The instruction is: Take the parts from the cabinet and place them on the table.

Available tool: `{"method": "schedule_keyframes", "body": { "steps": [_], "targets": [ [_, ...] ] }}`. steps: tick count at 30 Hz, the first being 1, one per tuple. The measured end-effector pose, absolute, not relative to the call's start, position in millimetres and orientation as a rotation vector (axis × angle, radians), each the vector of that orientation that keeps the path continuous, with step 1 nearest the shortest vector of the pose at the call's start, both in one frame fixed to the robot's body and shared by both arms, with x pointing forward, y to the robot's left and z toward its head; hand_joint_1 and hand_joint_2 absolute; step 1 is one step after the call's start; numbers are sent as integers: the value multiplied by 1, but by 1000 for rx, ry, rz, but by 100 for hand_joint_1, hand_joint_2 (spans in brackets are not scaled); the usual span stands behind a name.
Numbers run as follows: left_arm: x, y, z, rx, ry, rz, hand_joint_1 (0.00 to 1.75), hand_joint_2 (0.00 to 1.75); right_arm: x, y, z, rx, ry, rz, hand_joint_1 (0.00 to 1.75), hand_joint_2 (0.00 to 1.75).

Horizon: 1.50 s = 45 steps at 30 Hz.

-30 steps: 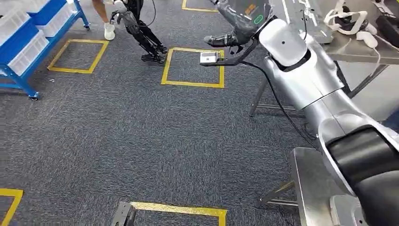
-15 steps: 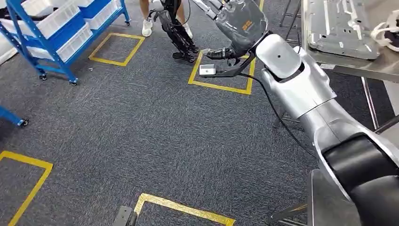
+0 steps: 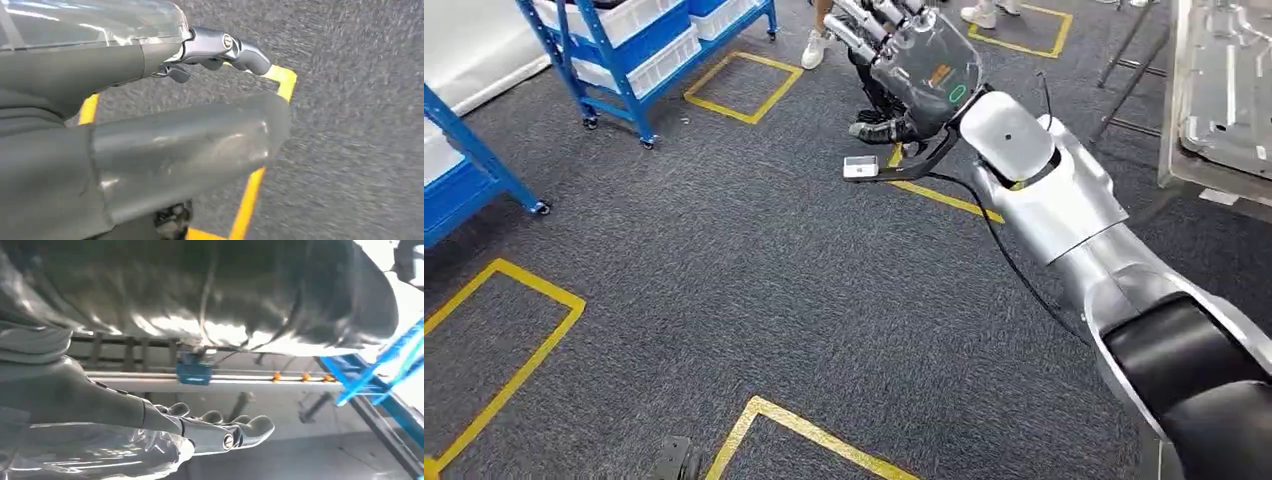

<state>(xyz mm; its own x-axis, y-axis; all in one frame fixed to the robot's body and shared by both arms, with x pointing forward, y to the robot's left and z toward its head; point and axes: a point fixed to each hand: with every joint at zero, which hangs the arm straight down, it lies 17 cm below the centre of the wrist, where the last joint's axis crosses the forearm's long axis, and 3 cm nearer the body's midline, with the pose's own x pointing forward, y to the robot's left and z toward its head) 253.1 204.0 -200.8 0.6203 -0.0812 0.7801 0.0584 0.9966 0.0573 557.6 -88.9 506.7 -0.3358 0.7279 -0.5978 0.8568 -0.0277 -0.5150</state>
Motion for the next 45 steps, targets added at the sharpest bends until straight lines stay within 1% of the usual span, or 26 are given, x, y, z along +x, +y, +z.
{"method": "schedule_keyframes", "body": {
  "steps": [6,17,24,30,35,40,45],
  "targets": [
    [257,202,-198,19,-906,-58,0,0,556,-85,505,1701,2084,-1293,0,0],
    [242,206,-206,27,-871,-54,0,0,552,-76,497,1668,2118,-1272,0,0],
    [246,208,-204,31,-884,-54,0,0,548,-69,497,1654,2150,-1238,0,0],
    [249,206,-202,16,-891,-51,0,0,553,-73,484,1659,2161,-1263,0,0],
    [245,205,-205,-5,-872,-49,0,0,553,-74,484,1672,2174,-1232,0,0],
    [232,216,-213,16,-841,-58,0,0,550,-71,481,1666,2199,-1209,0,0],
    [233,216,-212,13,-847,-59,0,0,553,-79,478,1683,2218,-1211,0,0]
  ]
}}
